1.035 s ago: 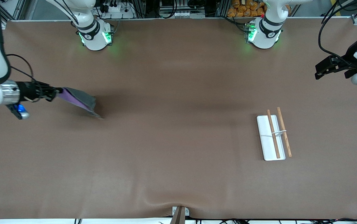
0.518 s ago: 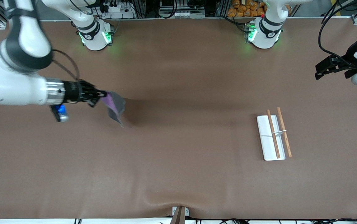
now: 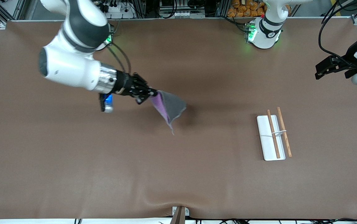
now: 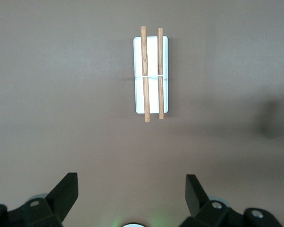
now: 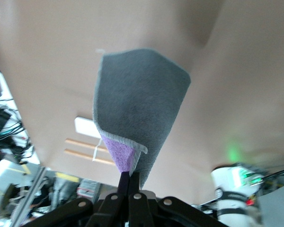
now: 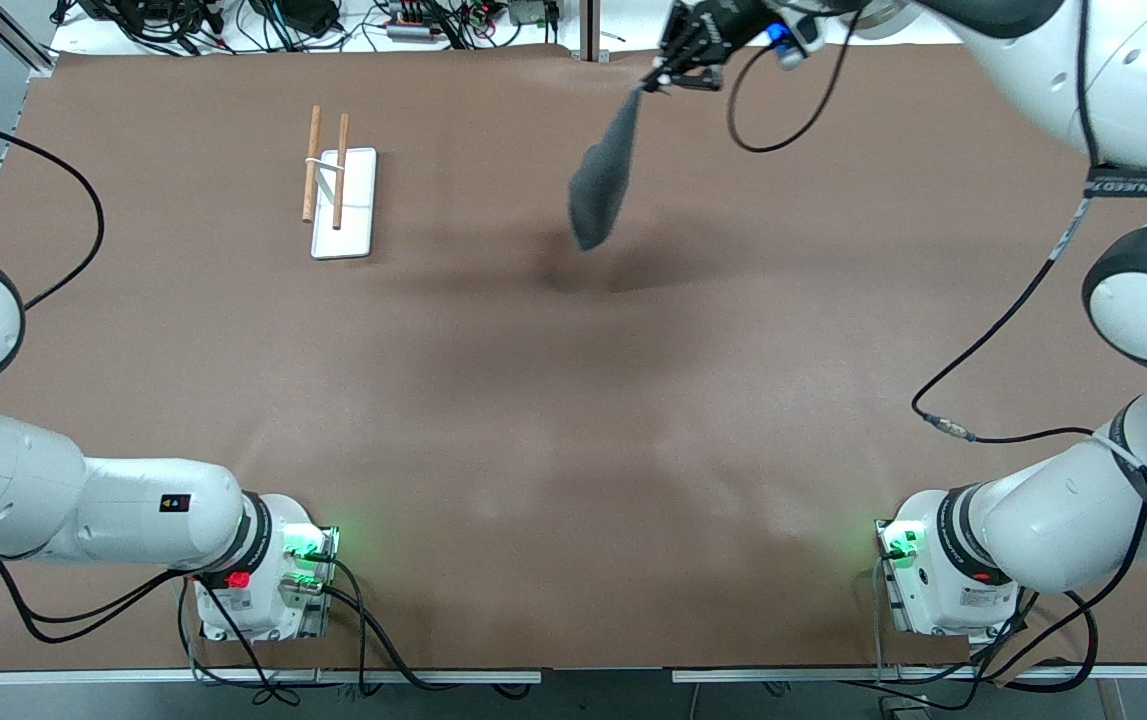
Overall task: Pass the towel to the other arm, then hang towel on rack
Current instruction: 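Lift the grey towel with the right gripper toward the table middle, then hold the towel up while the left gripper reaches and grasps it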
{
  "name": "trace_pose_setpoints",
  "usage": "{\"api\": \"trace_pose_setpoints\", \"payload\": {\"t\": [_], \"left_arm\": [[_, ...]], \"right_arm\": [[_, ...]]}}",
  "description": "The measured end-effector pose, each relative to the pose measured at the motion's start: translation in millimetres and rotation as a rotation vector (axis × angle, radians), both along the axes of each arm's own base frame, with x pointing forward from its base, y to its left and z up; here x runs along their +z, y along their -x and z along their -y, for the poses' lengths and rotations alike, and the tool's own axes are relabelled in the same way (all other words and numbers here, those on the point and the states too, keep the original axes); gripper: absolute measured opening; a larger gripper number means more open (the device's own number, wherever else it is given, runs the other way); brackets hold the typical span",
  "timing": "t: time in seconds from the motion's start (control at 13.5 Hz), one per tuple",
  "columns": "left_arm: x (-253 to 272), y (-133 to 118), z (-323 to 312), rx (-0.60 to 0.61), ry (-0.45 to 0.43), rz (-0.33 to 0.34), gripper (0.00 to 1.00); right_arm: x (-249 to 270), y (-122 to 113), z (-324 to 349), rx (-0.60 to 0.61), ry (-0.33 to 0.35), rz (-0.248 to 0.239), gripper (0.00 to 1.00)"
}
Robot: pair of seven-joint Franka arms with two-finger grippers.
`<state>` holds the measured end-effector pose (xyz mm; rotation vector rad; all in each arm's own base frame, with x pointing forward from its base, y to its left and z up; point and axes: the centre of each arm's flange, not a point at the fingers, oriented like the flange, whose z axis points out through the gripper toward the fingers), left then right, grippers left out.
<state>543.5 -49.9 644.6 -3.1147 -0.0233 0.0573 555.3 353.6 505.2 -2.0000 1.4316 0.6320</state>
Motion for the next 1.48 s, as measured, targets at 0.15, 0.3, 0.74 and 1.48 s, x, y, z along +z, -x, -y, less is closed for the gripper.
{"api": "trace_pose_setpoints", "payload": {"t": [0.15,0.3,0.74,1.48], "left_arm": [[-0.1,-0.2,-1.9,0.003,0.000,0.000,1.00],[-0.1,0.0,-0.6,0.005,0.018,-0.002,1.00],[-25.4,-30.5,24.6,0.141,0.271,0.020,1.00],[-205.1,-110.1,137.4,0.494,0.481,-0.156,1.00]], "right_arm": [[4.4,3.4,-25.3,-0.062,-0.035,-0.007,0.01],[5.2,6.4,-43.7,-0.109,-0.088,-0.024,0.01],[5.1,4.9,-48.2,-0.162,-0.109,-0.052,0.01],[7.1,1.6,-45.3,-0.179,-0.113,-0.060,0.01]]}}
